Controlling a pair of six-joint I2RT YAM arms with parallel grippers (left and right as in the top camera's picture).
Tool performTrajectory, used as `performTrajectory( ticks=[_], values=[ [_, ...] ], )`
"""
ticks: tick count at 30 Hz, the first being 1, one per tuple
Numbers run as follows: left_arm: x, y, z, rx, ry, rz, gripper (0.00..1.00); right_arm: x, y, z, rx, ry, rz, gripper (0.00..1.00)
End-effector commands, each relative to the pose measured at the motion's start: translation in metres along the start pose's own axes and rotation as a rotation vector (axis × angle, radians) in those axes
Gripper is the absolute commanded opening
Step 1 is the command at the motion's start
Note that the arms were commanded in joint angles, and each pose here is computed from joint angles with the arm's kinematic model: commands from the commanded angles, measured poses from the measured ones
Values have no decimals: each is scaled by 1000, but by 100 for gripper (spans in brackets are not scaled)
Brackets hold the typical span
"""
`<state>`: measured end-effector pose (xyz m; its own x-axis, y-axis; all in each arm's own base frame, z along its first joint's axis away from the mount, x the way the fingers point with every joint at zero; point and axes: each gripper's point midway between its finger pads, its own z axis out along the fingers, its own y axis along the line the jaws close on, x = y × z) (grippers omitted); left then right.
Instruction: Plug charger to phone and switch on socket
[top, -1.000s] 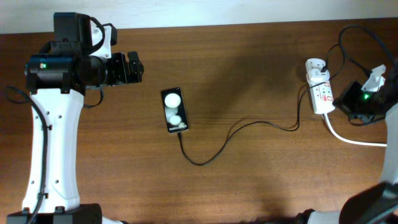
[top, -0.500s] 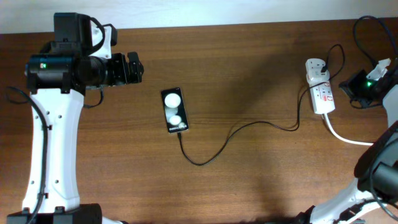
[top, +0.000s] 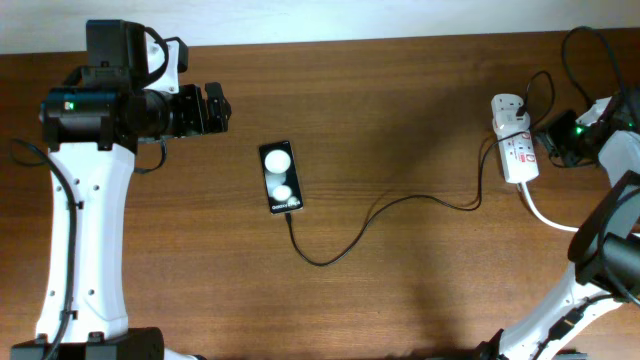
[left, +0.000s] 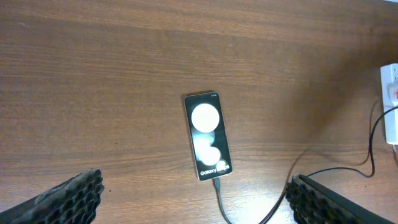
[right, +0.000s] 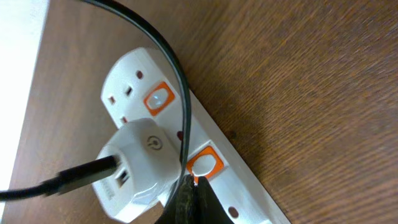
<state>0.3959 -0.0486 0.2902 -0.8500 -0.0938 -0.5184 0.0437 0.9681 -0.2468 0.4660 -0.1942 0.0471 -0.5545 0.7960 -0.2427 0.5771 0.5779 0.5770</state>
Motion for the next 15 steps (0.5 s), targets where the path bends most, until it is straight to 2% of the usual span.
performTrajectory(
  ticks=[1, 7, 15],
  values=[
    [-2, -1, -5, -4, -17, 6, 99, -2, 1, 14, 8, 6, 4, 4],
    [-2, -1, -5, -4, -16, 6, 99, 7, 5, 41, 19, 19, -19, 4],
    [-2, -1, -5, -4, -16, 6, 99, 22, -4, 42, 61, 73, 18, 4]
  ],
)
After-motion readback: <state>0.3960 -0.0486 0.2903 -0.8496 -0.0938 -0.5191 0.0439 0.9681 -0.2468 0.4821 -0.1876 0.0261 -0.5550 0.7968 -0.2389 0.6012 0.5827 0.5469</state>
